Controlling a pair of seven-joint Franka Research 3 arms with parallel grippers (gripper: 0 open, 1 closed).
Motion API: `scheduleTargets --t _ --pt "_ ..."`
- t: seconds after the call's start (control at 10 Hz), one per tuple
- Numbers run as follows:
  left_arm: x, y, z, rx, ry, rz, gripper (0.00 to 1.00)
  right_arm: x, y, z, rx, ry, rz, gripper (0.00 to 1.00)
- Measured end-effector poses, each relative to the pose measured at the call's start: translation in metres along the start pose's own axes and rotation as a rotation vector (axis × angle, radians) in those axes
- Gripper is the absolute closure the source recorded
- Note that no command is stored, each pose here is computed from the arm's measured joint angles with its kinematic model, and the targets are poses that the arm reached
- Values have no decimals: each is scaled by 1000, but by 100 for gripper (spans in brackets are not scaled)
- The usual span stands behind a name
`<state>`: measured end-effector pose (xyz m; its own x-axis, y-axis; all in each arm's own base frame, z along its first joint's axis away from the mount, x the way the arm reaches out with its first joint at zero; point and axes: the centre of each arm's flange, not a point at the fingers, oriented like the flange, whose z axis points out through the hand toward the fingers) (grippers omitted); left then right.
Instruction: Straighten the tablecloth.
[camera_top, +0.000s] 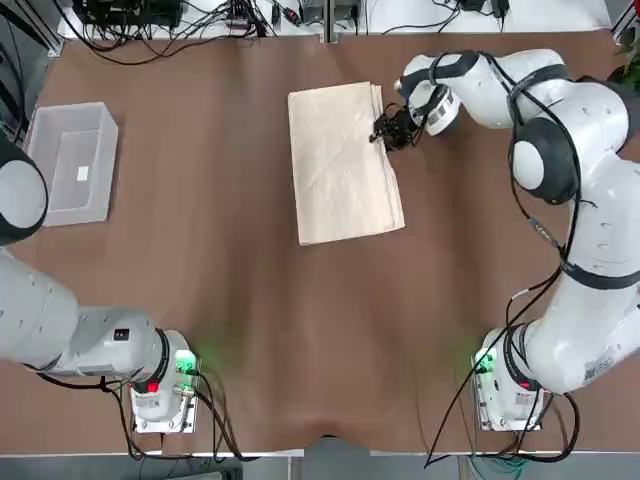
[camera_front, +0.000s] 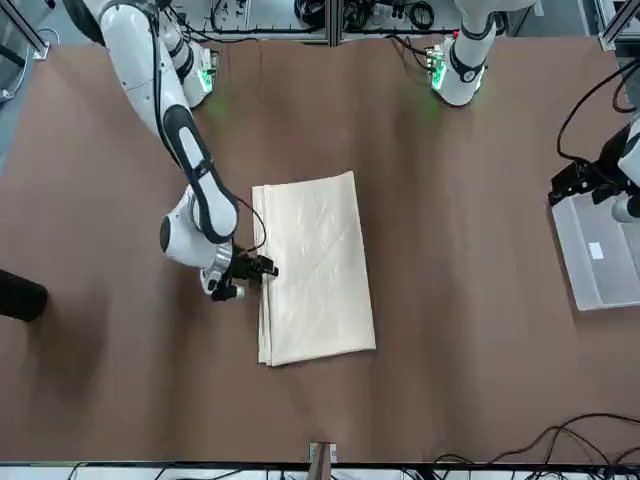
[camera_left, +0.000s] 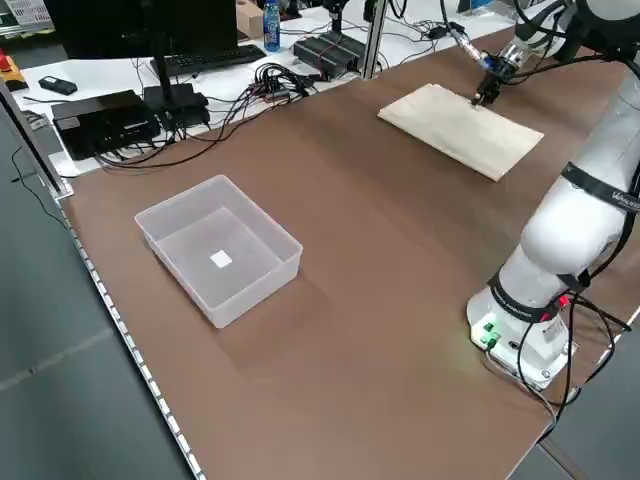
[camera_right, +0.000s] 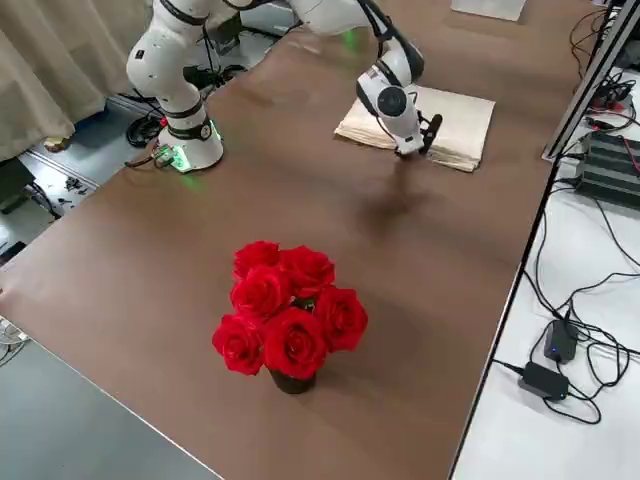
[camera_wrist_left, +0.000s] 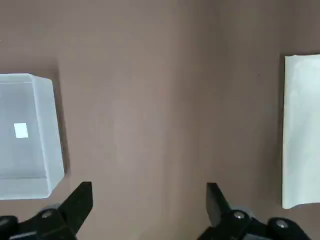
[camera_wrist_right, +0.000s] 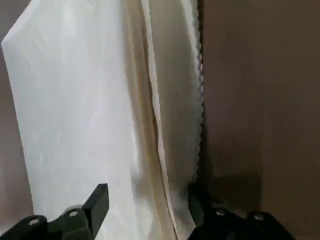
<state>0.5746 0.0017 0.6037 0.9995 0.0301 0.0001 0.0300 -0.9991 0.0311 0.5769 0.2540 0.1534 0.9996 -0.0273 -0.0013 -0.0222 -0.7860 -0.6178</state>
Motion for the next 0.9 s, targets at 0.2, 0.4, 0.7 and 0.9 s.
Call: scheduleTargets --t 0.2,0.4,0.7,0.9 --pt "-1 -10 -7 0 11 -17 0 1 1 0 0 1 -24 48" --pt "-1 -10 -7 0 10 -16 0 1 2 0 0 0 -43 81" --pt "-1 -8 -6 0 7 -12 0 6 11 -7 9 0 -91 96" --pt "0 -5 -6 0 6 -8 0 14 36 -23 40 -12 -110 96"
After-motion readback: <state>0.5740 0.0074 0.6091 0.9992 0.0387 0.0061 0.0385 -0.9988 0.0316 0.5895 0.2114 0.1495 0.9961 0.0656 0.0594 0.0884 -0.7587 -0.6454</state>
